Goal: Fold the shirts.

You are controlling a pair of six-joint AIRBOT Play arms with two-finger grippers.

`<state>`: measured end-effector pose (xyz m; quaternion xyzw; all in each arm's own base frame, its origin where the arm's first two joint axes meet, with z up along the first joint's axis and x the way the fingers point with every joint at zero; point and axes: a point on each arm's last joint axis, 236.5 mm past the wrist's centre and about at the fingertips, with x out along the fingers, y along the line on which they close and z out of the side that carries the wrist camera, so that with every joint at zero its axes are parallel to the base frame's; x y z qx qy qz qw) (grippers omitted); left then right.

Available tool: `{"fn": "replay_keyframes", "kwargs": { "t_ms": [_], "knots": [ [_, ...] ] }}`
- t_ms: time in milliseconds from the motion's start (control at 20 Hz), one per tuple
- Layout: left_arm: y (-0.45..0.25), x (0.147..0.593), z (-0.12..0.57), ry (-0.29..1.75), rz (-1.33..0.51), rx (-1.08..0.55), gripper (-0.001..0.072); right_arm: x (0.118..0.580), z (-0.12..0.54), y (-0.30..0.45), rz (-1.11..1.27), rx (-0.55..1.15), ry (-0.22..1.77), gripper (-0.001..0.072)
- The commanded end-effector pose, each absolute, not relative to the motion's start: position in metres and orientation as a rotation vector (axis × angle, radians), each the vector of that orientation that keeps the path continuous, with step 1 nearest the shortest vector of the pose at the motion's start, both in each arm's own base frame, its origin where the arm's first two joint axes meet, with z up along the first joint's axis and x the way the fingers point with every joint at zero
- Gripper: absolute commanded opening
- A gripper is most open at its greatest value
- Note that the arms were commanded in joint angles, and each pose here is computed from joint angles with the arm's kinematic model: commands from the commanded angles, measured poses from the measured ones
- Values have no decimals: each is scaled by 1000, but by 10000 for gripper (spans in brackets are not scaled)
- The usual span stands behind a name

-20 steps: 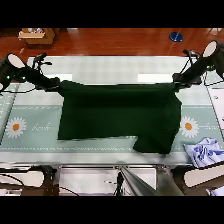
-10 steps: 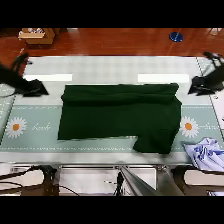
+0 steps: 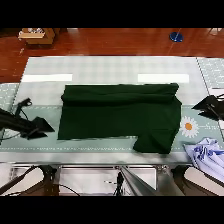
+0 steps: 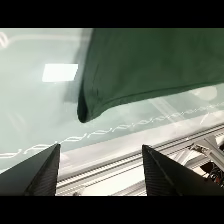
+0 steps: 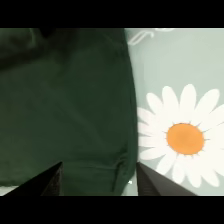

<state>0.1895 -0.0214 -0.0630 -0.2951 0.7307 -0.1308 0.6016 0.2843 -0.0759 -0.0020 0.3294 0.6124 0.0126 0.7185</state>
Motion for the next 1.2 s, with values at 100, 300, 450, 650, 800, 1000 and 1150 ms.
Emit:
{"fn": "replay_keyframes", "kwargs": {
  "t_ms": [100,300,450,650,800,1000,1150],
  "knots": [
    [-35,177,-93,1683,-271,-698,614,285,-4,-68,47,786,1302,545],
    [-45,204,-108,1600,-250,-699,596,284,-3,-66,53,789,1307,545],
    [-53,219,-116,1565,-246,-690,54,283,3,-65,53,781,1298,545],
    [-53,212,-116,1584,-275,-666,31,255,-6,-69,6,717,1386,547],
    [-53,207,-113,1591,-310,-662,31,222,-33,-41,50,799,1508,547],
    [-52,208,-113,1587,-306,-661,31,194,-59,-24,52,841,1596,546],
    [-52,209,-114,1584,-303,-659,31,183,-69,-28,16,818,1632,545]
  ]
}}
